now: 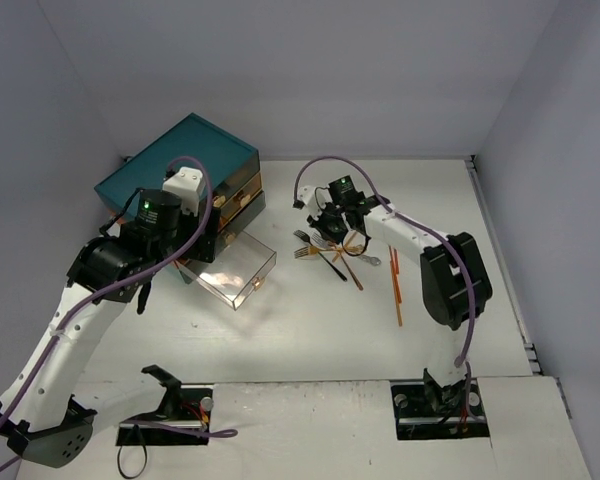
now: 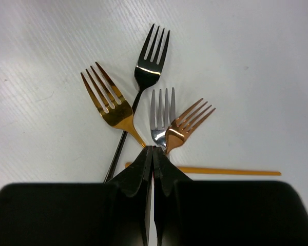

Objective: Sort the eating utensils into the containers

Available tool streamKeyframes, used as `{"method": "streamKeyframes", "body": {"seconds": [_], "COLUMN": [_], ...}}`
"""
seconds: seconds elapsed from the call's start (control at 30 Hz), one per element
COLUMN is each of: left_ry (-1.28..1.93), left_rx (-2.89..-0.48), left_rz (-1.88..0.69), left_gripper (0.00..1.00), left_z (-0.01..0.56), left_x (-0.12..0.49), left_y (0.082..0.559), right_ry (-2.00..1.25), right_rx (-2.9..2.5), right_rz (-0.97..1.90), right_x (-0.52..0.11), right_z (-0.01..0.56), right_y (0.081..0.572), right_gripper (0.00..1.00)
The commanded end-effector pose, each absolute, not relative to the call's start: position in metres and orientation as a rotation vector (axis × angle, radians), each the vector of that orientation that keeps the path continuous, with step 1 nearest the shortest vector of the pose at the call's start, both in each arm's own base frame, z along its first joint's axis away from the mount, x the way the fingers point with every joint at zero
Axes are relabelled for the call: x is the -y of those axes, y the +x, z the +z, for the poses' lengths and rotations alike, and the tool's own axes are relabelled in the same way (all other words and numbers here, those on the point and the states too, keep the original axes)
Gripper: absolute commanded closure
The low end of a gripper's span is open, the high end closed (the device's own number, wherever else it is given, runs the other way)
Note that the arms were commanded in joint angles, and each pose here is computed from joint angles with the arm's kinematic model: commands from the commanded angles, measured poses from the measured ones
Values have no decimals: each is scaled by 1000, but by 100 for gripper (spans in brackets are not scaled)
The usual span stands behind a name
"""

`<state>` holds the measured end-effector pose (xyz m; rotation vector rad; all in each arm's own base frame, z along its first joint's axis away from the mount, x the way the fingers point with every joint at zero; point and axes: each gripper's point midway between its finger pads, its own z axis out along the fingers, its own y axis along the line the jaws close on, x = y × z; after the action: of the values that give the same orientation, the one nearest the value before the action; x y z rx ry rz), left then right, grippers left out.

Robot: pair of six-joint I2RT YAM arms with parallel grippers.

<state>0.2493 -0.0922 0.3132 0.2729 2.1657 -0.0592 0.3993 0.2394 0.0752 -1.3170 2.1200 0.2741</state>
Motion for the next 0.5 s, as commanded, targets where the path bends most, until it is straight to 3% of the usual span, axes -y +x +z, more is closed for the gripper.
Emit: {"method": "streamKeyframes", "body": {"seconds": [0.0,0.07,0.13,0.3,0.47], "left_ry": [238,240,248,267,281], "left_rx": [-2129,-2132,-2137,-2150,-2150], "left_rz": [-101,-105,-105,-100,-96], "left_gripper": [20,20,20,20,20], "left_z": [323,322,319,314,314], "left_x": [94,95,95,96,96], "left_y": [250,249,249,249,248], "right_ry": [-1244,-1239,-1236,-1262,-1297], "right_rx": [-2043,-2044,-2055,-2095,-2138], "right_rz": [259,269,270,282,270], "right_x": [-237,-236,-234,-234,-233], "right_z": [123,125,123,102,77], "right_y": [397,393,390,387,390], "right_gripper": [100,97,84,66,59]}}
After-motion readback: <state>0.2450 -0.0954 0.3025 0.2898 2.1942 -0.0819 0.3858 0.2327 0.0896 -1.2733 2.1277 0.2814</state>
